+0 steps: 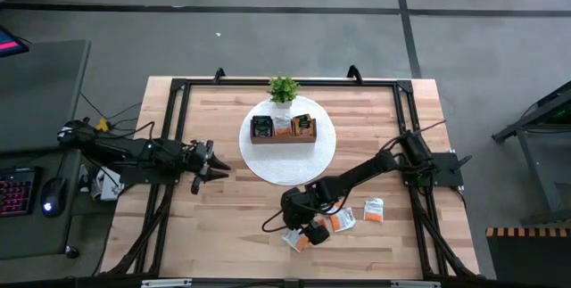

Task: Pick & Place Tea
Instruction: Put the white orange tea bag into the middle section of the wooden organizer

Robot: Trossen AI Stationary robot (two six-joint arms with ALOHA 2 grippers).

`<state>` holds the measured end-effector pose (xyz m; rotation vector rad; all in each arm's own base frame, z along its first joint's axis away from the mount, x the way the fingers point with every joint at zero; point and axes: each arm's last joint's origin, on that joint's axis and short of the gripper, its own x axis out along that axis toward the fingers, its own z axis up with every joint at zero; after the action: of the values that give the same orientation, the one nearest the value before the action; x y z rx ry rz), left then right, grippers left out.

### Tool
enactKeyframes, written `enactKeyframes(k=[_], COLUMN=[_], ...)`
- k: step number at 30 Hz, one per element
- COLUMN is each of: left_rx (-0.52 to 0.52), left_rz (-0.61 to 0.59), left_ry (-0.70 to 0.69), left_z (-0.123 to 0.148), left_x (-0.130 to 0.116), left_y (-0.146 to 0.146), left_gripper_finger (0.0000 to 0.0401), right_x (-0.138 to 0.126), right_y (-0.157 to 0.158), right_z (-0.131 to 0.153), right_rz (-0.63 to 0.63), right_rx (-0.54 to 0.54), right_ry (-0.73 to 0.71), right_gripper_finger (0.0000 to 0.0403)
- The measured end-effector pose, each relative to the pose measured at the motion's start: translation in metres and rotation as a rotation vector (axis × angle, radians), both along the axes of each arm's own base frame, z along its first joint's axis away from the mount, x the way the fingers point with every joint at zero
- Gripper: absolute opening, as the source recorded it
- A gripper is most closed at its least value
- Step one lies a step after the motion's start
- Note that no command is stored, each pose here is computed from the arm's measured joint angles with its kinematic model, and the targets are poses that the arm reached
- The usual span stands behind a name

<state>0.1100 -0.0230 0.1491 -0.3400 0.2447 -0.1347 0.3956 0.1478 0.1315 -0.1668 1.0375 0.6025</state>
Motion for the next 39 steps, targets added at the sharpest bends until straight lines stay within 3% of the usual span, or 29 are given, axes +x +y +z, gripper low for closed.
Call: enactKeyframes(k=[6,13,24,32,39], left_rx=[0.000,0.000,0.000,0.000,0.000], left_rz=[0.003,0.005,0.005,0.005,0.006], left_ry=[0.001,0.001,0.001,0.001,0.002], left_z=[0.000,0.000,0.000,0.000,0.000], left_x=[0.000,0.000,0.000,0.000,0.000], left_y=[0.000,0.000,0.000,0.000,0.000], left_gripper_finger=[0.0117,0.0117,0.0117,0.0117,0.0117], right_x=[0.001,0.006,0.021,0.021,0.024], right_y=[0.000,-0.011,-0.034,-0.034,-0.037], right_z=[0.000,0.001,0.006,0.005,0.022], right_rz=[-0.001,-0.032,-0.178,-0.202,-0.316], right_rx=[0.002,0.006,0.080,0.044,-0.014], right_ry=[-0.011,-0.018,-0.074,-0.087,-0.154], right_gripper_finger=[0.0218,0.0132,0.0009,0.0001,0.0001])
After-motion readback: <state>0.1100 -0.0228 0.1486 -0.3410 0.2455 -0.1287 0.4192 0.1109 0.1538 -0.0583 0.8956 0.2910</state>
